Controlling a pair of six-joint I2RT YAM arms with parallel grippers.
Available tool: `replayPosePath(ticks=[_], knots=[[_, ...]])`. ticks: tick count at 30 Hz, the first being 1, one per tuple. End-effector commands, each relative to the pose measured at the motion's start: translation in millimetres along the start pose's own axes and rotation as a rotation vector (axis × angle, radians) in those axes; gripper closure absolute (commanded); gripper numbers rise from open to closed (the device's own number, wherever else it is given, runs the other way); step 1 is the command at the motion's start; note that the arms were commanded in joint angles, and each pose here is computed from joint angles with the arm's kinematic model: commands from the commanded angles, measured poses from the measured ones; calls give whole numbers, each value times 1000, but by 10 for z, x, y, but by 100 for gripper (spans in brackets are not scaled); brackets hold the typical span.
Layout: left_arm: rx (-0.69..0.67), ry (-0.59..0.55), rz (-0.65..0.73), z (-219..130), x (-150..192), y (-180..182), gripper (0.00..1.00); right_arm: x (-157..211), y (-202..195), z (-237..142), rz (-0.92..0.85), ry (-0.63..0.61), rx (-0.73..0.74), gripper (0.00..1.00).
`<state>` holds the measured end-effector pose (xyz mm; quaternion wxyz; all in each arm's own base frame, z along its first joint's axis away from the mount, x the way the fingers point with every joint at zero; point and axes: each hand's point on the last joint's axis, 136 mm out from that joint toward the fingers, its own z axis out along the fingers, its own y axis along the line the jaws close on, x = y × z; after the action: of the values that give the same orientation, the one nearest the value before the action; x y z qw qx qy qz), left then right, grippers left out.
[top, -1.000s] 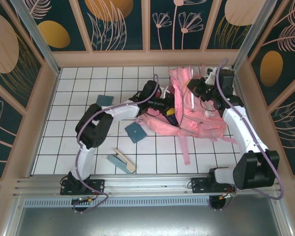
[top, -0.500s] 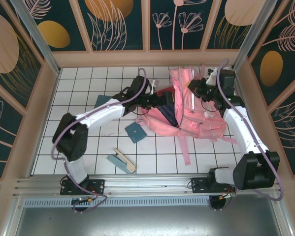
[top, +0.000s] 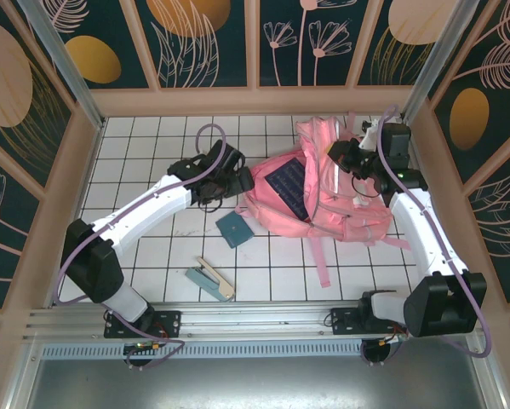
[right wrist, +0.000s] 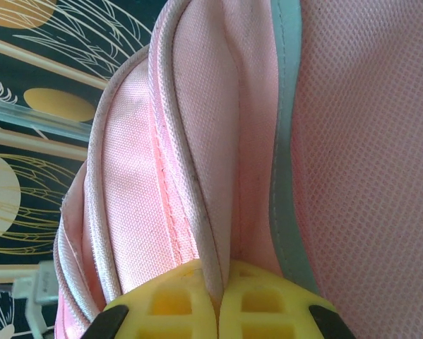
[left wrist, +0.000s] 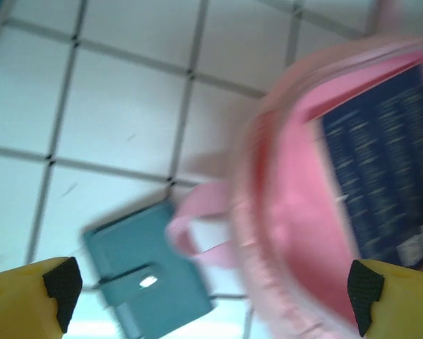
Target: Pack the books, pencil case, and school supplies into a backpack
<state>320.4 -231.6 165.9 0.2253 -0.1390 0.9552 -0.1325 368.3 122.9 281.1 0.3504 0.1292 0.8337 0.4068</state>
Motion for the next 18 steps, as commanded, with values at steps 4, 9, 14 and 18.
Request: replayPosePath(ticks=[4,9,14,18], knots=[[-141,187,-155,-145,601,817,4,-106,166,-156,-94,-79,-40,100],[-151,284,-223,-219,944,1061,6,-77,149,-137,-102,-69,-26,100],[-170,324,-274,-248,1176,1267,7,-74,187,-149,-119,-75,-27,100],[-111,378,-348,-111,1326,1194,12,-46,179,-120,-111,-71,-34,100]])
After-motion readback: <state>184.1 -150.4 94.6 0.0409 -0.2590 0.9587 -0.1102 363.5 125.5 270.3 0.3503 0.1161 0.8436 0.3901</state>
